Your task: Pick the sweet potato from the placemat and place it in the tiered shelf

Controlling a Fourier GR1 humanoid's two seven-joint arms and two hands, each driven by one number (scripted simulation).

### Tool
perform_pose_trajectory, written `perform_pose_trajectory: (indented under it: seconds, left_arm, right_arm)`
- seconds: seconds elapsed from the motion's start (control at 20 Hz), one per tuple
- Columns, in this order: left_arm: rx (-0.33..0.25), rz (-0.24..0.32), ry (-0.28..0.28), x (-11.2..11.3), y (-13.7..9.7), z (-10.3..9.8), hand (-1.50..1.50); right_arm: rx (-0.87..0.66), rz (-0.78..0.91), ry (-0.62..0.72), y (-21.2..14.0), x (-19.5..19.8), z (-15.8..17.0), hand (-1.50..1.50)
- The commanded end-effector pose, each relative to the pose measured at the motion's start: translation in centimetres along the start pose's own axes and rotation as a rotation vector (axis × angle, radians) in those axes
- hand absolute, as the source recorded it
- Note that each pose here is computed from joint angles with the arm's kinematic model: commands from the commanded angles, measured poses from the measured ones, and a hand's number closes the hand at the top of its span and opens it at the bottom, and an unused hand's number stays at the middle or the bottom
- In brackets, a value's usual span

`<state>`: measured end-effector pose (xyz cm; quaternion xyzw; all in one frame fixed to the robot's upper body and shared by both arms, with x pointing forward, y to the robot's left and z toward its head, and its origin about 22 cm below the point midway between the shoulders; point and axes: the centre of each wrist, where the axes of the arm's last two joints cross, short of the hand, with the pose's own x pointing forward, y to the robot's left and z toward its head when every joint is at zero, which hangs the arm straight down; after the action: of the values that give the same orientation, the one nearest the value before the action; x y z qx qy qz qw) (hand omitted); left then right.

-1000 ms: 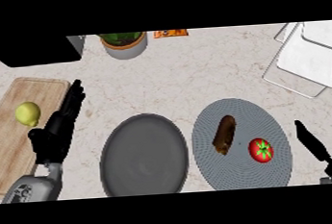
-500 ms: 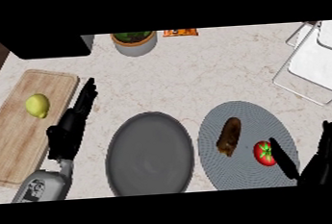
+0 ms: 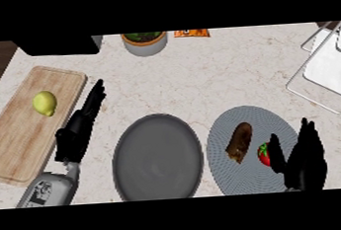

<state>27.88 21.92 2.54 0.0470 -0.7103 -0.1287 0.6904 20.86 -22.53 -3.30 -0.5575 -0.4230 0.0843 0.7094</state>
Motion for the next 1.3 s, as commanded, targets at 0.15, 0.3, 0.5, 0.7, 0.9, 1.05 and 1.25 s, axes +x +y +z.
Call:
perform_pose_trajectory:
  seconds: [0.15, 0.3, 0.5, 0.7, 0.9, 1.05, 1.25]
  left_arm:
    - [-0.009, 0.005, 0.002, 0.1, -0.4, -0.4, 0.00]
    - [-0.015, 0.010, 0.012, -0.9, -0.7, 0.0, 0.00]
    - [-0.009, 0.017, 0.011, -1.2, -0.6, 0.0, 0.00]
    - [-0.010, 0.016, 0.015, -0.3, 0.0, -0.1, 0.00]
    - [-0.009, 0.016, 0.013, -0.9, -1.2, -0.5, 0.00]
    - [-0.015, 0.007, 0.016, -0.9, -0.2, -0.2, 0.00]
    - [0.010, 0.020, 0.017, -0.7, -0.8, -0.7, 0.00]
  right_arm:
    - [0.101, 0.371, 0.175, 0.6, 5.2, 1.2, -1.50]
    - [0.081, 0.428, 0.196, -0.3, 10.4, 2.5, -1.50]
    - [0.068, 0.488, 0.216, -1.0, 14.6, 3.4, -1.50]
    - [0.058, 0.504, 0.188, -1.8, 16.7, 3.0, -1.50]
    - [0.052, 0.523, 0.171, -0.6, 17.5, 2.8, -1.50]
    - [0.049, 0.530, 0.189, -0.8, 17.5, 2.3, -1.50]
    - [0.057, 0.551, 0.195, -0.4, 17.6, 2.1, -1.50]
